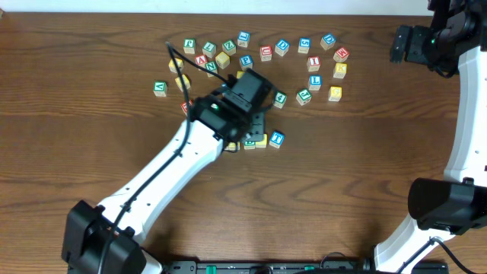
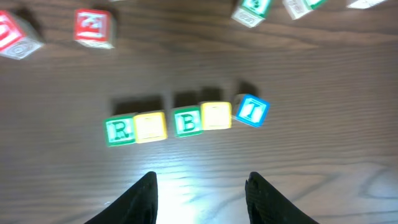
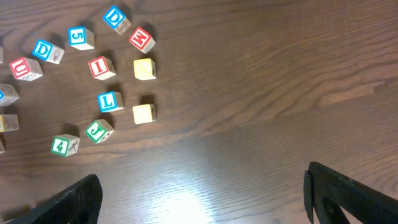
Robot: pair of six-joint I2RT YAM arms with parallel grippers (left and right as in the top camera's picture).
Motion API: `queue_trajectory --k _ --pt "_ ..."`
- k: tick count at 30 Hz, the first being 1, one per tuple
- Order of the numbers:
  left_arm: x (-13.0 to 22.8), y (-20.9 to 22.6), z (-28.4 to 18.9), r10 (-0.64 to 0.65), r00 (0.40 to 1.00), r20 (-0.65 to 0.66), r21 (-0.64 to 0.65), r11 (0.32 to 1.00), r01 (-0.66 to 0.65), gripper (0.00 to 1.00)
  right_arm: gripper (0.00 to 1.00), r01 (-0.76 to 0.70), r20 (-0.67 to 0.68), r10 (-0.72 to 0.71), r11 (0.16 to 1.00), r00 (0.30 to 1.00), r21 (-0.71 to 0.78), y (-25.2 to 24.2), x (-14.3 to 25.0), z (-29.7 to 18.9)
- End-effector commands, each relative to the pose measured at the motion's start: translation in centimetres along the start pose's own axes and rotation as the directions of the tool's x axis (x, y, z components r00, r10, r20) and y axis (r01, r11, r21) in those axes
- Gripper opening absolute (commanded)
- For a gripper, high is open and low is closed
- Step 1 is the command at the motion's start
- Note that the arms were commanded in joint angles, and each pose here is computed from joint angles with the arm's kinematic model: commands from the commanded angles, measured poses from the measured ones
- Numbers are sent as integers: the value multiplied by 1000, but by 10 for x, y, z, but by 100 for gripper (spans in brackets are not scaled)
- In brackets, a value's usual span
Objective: Spell out ROBOT
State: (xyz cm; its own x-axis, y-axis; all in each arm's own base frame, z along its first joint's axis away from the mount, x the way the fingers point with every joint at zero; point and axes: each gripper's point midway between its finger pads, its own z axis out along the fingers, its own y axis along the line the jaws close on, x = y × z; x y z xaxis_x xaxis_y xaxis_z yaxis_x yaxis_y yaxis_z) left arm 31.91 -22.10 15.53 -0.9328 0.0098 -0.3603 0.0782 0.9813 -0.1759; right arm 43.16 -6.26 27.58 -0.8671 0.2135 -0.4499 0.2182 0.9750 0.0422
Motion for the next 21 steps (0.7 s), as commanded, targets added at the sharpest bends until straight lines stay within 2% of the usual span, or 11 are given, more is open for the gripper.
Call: queue_trajectory --k 1,10,21 --pt "-11 18 -19 9 1000 25 5 1000 -9 45 99 10 -2 -10 1000 1000 2 -2 0 0" --pt "-28 72 -34 -98 994 50 -51 994 101 45 99 10 -1 -10 1000 1000 2 -2 0 0" --pt "-27 77 -34 -95 995 43 -62 993 98 45 99 10 -2 -10 1000 1000 3 -2 0 0"
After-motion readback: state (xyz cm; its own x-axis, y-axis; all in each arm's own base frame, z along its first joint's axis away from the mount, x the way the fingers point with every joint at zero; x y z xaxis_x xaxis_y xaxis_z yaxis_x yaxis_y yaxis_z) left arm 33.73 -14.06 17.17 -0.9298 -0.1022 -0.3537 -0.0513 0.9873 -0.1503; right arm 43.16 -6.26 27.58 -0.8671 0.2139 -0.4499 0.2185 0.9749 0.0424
